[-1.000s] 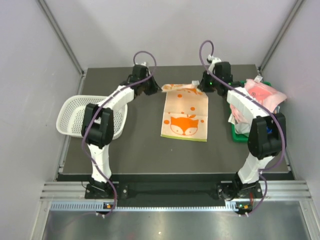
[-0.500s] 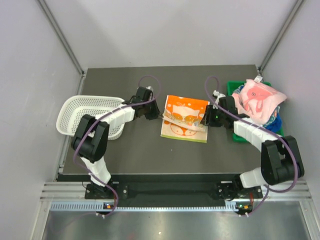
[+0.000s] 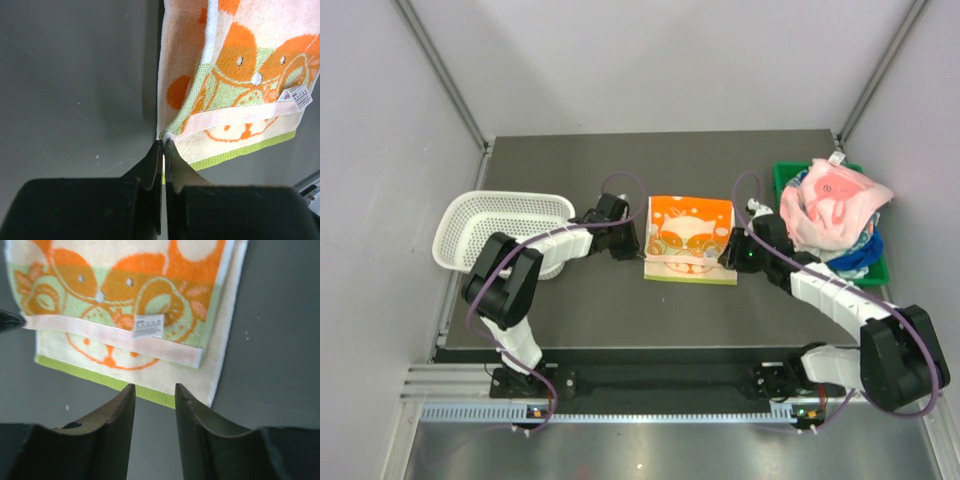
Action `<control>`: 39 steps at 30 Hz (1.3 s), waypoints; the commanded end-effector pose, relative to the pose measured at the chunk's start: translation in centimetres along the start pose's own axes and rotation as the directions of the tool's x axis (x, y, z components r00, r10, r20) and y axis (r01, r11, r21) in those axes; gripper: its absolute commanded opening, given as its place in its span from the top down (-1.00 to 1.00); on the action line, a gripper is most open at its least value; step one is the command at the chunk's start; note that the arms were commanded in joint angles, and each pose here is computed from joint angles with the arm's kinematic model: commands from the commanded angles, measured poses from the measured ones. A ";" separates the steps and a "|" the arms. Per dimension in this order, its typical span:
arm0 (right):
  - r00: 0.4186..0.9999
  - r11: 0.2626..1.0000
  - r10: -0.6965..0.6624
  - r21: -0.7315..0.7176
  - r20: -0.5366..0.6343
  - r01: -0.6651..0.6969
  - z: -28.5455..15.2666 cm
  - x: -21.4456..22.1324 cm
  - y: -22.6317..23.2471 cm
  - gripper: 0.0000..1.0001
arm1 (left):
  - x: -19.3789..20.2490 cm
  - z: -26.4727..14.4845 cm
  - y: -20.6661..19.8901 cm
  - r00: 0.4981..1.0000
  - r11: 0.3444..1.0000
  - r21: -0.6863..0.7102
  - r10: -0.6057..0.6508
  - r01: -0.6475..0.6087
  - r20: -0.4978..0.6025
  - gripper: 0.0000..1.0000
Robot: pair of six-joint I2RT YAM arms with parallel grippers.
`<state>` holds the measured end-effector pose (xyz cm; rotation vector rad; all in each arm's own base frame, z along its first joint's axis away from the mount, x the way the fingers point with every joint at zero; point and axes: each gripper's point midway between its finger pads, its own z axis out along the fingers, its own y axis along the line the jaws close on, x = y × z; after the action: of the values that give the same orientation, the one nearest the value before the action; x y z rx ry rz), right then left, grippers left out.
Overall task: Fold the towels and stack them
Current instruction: Fold the towel
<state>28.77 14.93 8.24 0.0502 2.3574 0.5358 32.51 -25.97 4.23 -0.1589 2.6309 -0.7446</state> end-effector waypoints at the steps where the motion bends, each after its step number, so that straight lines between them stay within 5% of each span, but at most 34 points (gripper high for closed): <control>1: 0.998 0.996 0.062 0.062 0.030 -0.063 1.1 0.5 -1.1 0.31 | -1.0 -0.5 -1.2 0.999 0.999 0.043 0.011 -0.013 0.050 1.00; 39: 0.996 0.967 0.067 0.241 0.063 -0.080 4.1 -0.2 -2.7 0.42 | -1.1 0.2 -1.0 0.999 0.999 0.026 0.047 -0.048 0.024 1.00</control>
<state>30.63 13.46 3.35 0.2517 2.4140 0.2748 32.69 -25.95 4.01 -0.1335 2.6290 -0.7342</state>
